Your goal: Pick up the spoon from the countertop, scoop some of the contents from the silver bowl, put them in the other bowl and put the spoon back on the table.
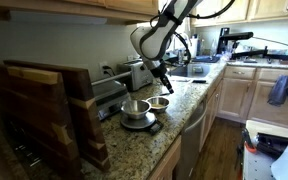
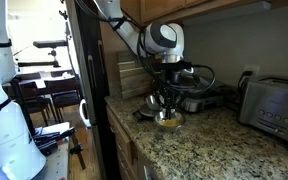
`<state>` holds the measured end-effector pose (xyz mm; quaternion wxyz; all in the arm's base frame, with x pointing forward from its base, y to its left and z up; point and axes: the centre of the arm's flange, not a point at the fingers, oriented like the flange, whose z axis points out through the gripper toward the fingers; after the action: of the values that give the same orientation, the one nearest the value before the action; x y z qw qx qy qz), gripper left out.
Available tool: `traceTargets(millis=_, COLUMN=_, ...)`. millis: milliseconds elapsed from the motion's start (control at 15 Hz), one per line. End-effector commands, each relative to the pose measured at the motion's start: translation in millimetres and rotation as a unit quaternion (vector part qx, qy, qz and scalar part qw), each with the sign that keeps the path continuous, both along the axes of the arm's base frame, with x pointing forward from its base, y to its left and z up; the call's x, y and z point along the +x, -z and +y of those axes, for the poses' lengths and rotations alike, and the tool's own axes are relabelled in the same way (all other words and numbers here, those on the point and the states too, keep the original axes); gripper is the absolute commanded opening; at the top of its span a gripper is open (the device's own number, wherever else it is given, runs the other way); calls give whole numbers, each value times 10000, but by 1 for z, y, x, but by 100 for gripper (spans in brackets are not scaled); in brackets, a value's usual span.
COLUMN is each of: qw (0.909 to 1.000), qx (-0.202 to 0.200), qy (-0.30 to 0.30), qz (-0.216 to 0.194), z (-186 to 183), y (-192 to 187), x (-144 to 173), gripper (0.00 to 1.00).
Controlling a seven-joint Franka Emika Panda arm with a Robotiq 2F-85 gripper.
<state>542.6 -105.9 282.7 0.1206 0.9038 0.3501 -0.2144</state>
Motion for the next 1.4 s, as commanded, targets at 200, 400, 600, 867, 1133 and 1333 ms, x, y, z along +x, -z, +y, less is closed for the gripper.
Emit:
traceTargets(millis=200, qw=9892, qx=-648, qy=-1188, qz=566, z=25, y=7, x=3, gripper=3)
traceTargets(millis=400, qw=9795, qx=-792, qy=-1704, qz=729, z=41, y=18, x=4, gripper=3)
traceTargets(millis=600, qw=9643, qx=-1232, qy=-2207, qz=789, z=59, y=29, x=5, gripper=3)
traceTargets(millis=867, qw=9360, qx=-1948, qy=-2821, qz=794, z=74, y=39, x=10, gripper=3)
traceTargets(millis=1133, qw=9148, qx=-2295, qy=-3215, qz=842, z=80, y=50, x=8, gripper=3)
traceTargets(millis=1333, qw=9011, qx=-2529, qy=-3413, qz=874, z=79, y=58, x=7, gripper=3)
